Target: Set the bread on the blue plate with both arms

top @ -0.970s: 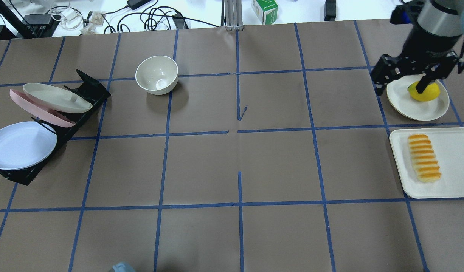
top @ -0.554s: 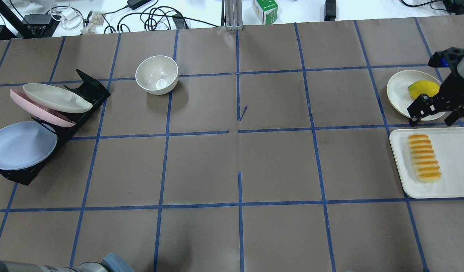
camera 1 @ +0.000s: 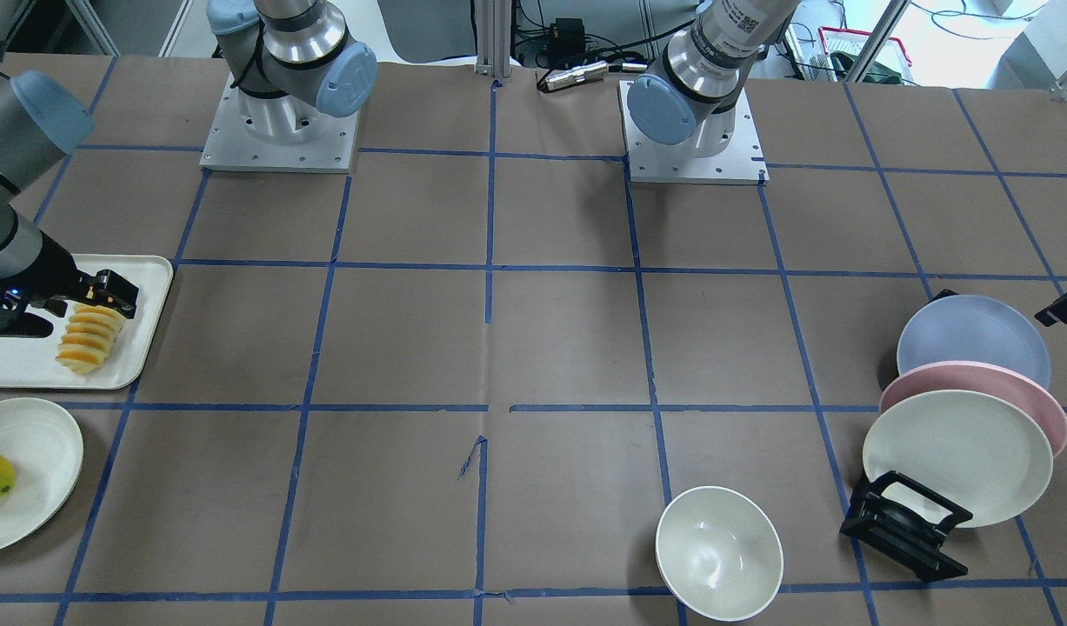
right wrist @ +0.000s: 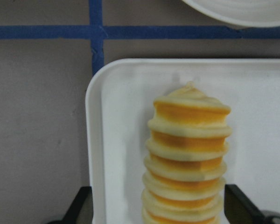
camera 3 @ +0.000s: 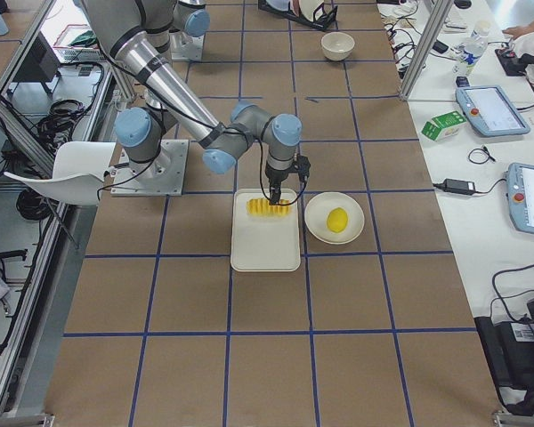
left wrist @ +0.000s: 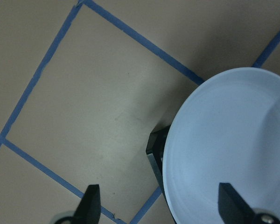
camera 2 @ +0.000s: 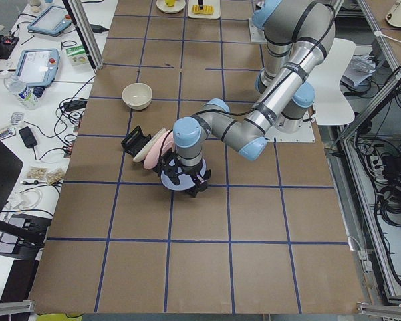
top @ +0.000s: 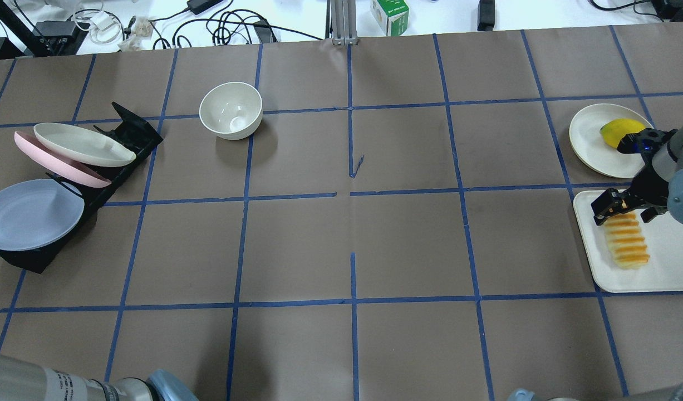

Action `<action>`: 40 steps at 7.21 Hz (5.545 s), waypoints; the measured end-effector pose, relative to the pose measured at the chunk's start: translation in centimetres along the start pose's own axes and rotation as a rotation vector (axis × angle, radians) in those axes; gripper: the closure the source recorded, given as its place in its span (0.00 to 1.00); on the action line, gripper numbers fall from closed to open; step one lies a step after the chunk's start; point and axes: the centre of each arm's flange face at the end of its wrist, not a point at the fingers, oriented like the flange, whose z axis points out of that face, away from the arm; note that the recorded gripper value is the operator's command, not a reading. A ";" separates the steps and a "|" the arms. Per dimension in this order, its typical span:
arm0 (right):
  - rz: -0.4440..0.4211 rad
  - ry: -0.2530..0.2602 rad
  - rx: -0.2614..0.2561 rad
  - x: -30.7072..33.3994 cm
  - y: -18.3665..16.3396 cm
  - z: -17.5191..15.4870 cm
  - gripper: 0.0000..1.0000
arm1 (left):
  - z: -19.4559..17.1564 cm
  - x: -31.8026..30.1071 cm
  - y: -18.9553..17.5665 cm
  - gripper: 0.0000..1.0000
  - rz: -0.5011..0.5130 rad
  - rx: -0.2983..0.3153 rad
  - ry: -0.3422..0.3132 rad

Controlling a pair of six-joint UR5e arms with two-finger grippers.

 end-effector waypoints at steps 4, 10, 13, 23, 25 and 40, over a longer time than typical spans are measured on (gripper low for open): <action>-0.063 0.009 -0.030 2.7 0.1 3.8 0.02 | 2.8 0.0 -0.6 0.45 -0.014 -0.043 0.013; -0.065 -0.012 -0.059 3.1 0.3 4.2 1.00 | 3.4 0.0 -0.8 1.00 -0.005 -0.052 0.013; -0.055 -0.011 -0.065 4.1 0.2 -1.5 1.00 | 0.3 -0.1 -0.5 1.00 0.012 -0.016 -0.001; -0.099 -0.110 -0.056 -8.2 -6.3 -26.1 1.00 | -23.8 21.1 13.2 1.00 0.363 -0.033 0.198; -0.110 -0.105 -0.044 -15.6 -6.5 -27.5 1.00 | -21.2 33.7 17.3 1.00 0.588 -0.078 0.296; -0.230 -0.353 0.270 -41.6 -4.7 -11.0 0.98 | 1.1 55.0 26.5 0.00 0.992 0.065 0.370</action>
